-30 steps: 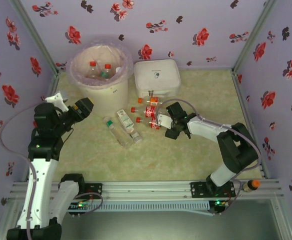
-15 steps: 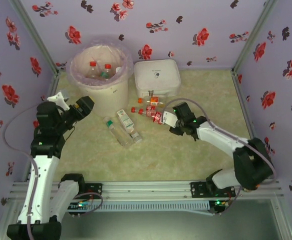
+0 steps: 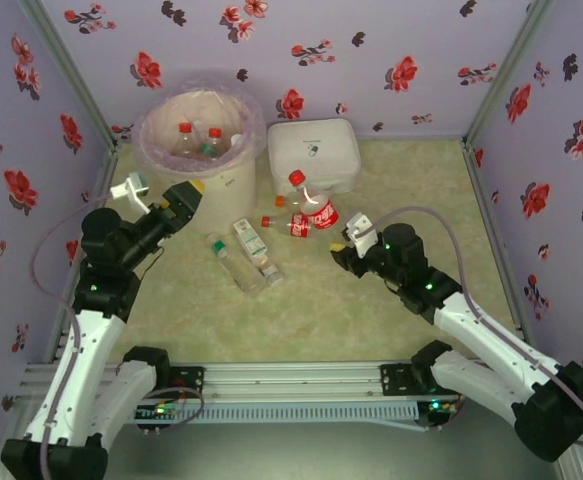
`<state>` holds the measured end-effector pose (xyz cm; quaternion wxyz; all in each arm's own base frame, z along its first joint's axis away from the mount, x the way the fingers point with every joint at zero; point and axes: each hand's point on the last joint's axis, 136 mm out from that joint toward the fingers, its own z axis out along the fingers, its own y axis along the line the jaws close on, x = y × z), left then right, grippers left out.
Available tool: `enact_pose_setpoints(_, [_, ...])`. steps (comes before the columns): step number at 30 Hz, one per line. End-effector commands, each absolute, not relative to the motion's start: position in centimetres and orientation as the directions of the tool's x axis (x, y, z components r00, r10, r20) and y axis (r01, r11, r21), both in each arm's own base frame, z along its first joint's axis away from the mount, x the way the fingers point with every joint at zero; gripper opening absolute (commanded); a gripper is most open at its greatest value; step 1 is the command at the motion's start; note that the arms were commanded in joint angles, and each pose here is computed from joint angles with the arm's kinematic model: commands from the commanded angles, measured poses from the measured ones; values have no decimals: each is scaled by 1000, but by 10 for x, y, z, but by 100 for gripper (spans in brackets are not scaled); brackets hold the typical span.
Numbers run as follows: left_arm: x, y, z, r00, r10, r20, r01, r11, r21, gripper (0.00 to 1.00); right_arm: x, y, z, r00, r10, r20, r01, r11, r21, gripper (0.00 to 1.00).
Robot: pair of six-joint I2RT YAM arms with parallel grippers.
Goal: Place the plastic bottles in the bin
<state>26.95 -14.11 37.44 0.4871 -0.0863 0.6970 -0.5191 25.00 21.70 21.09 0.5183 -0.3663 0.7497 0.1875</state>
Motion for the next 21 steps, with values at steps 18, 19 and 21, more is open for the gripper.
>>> enact_pose_setpoints(18, [267,-292,375,-479,-297,-826,664,493,-563,88,197,284,242,-182,-216,-959,-841,540,38,26])
enact_pose_setpoints(19, [267,-291,376,-479,-306,-823,657,497,-567,82,197,284,240,-186,-216,-958,-840,541,41,26])
enact_pose_setpoints(21, [267,-287,376,-476,-316,-821,646,508,-570,70,197,283,238,-191,-215,-958,-837,546,45,26])
